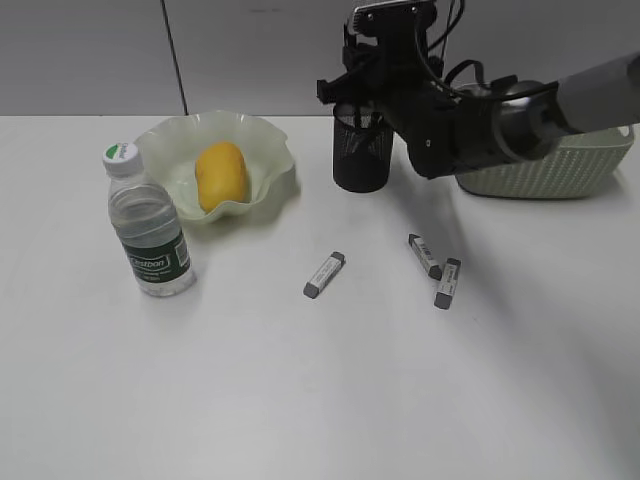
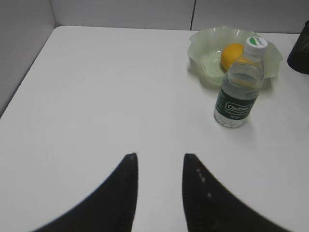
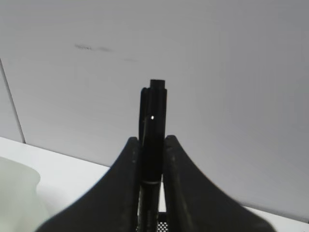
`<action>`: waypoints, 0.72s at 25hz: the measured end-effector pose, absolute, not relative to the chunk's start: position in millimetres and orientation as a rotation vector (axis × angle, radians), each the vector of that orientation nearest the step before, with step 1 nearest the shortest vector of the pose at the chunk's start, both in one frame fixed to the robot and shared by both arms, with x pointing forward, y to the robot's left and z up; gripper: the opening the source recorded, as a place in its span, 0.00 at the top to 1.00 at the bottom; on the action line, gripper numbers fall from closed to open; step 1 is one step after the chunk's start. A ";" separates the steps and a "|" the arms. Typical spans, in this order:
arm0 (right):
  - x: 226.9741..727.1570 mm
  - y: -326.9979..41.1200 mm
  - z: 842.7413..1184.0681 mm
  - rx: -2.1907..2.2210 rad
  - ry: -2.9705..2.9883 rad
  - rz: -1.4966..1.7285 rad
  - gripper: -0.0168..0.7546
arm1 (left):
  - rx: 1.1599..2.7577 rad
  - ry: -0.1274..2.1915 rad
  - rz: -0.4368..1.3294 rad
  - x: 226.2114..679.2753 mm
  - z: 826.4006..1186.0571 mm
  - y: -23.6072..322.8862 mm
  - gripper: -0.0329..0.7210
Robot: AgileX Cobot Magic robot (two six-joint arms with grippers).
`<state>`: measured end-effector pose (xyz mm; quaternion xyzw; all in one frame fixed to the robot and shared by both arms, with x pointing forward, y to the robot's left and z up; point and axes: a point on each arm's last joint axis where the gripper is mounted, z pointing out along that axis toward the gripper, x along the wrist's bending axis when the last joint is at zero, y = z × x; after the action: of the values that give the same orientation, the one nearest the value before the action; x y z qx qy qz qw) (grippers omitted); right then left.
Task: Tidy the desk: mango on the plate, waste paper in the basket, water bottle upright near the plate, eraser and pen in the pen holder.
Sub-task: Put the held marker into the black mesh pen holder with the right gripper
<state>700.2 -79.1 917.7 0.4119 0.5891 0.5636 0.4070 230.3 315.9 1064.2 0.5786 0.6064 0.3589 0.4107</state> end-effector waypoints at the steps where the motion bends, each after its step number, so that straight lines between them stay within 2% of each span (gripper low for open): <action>1: 699.6 -79.4 915.2 1.045 1.494 1.416 0.83 | 1.456 1.526 0.903 230.3 1064.2 315.9 0.64; 11: 684.0 -87.0 887.1 1.132 1.584 1.361 0.83 | 1.456 1.526 0.903 230.3 1064.2 315.9 0.64; 18: 679.8 -89.3 888.8 1.153 1.575 1.373 0.83 | 1.457 1.526 0.904 230.3 1064.2 315.9 0.64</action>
<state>679.8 -89.3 888.8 0.4492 0.6135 0.5348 0.3686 230.3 315.9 1064.2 0.5787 0.6063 0.3590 0.4107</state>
